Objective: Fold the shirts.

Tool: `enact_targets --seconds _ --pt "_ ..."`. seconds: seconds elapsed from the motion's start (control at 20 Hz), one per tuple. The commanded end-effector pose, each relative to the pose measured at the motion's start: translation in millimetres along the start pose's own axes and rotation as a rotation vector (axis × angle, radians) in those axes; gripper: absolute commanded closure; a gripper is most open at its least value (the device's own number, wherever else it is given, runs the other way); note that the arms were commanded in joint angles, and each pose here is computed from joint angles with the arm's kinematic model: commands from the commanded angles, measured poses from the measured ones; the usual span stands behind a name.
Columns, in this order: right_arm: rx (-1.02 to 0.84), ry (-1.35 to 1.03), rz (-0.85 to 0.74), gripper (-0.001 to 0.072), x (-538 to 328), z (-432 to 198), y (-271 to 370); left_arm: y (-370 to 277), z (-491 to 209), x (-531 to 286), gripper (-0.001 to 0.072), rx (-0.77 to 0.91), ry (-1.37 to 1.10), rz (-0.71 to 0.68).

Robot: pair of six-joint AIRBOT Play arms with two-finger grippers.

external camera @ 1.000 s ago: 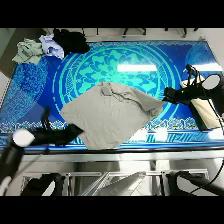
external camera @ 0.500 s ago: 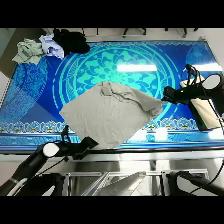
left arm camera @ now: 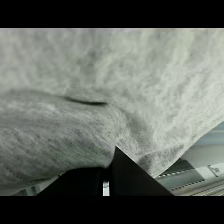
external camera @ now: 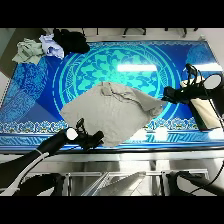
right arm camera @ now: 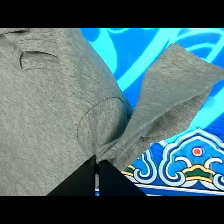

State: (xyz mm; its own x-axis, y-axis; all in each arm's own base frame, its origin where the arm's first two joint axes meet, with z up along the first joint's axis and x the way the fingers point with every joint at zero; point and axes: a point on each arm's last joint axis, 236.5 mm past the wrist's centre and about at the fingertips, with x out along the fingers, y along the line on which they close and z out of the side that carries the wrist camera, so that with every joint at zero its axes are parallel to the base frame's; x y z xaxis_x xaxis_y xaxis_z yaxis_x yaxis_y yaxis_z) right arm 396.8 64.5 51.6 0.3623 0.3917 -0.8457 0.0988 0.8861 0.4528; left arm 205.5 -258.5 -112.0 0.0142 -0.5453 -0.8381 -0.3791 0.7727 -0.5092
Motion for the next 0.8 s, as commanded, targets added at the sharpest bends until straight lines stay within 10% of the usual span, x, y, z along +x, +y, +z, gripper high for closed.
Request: enact_targets --seconds 0.0,0.75 --pt "-0.019 -0.002 0.002 0.0698 -1 0 1 -27 8 -3 0.0696 0.136 -0.003 -0.032" --pt "-0.132 -0.512 0.078 0.0698 -210 -34 78 -101 -19 -422 0.0695 0.604 -0.810 -0.209"
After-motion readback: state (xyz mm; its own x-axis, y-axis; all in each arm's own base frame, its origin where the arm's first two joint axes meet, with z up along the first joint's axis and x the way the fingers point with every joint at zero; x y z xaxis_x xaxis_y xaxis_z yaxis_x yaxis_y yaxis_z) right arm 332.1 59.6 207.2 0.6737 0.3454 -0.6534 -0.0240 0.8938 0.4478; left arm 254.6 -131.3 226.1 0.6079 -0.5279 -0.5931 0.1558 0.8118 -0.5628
